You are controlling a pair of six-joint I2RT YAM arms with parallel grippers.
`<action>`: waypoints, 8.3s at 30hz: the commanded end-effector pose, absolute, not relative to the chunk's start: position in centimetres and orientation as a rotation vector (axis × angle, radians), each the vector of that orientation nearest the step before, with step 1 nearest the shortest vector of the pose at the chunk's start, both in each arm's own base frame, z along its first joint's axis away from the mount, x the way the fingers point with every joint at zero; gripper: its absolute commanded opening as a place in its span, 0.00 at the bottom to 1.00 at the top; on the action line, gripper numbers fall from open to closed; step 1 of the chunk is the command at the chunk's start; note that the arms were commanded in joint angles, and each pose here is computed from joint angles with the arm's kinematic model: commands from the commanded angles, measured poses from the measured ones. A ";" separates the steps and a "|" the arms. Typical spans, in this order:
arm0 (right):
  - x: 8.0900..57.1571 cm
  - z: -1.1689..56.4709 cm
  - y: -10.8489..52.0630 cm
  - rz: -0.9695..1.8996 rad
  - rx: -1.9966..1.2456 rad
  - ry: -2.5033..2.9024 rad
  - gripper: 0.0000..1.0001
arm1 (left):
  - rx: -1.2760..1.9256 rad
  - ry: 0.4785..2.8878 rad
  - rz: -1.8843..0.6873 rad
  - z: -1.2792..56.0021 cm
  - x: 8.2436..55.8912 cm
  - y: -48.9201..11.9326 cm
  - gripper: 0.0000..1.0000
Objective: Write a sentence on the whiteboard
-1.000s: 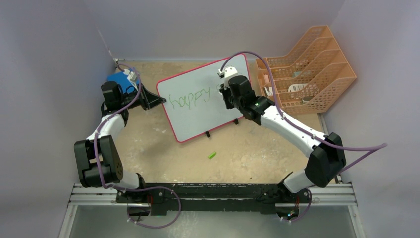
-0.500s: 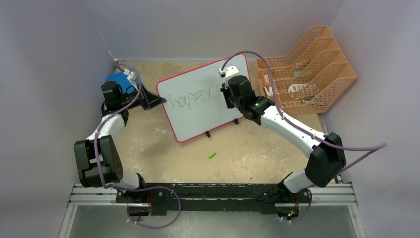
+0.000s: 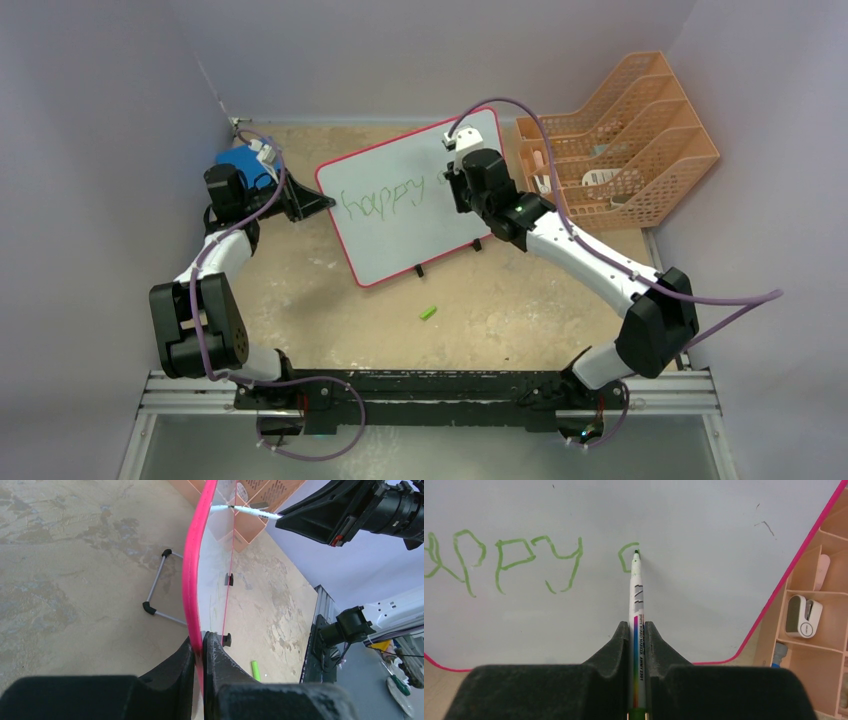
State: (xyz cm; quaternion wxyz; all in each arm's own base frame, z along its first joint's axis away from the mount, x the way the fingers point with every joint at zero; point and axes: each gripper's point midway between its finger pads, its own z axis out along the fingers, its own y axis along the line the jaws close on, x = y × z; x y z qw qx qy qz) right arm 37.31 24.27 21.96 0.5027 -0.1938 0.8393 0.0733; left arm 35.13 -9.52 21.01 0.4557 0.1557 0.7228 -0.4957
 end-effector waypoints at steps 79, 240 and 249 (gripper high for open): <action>38.0 23.7 24.6 0.208 -0.414 1.986 0.00 | 0.461 1.729 -1.166 22.4 35.5 -9.8 0.00; 37.8 21.2 21.7 0.143 -0.371 2.047 0.00 | 0.462 1.729 -1.162 22.5 35.5 -9.8 0.00; 38.7 23.3 22.0 0.157 -0.347 1.990 0.00 | 0.461 1.729 -1.161 22.5 35.5 -9.8 0.00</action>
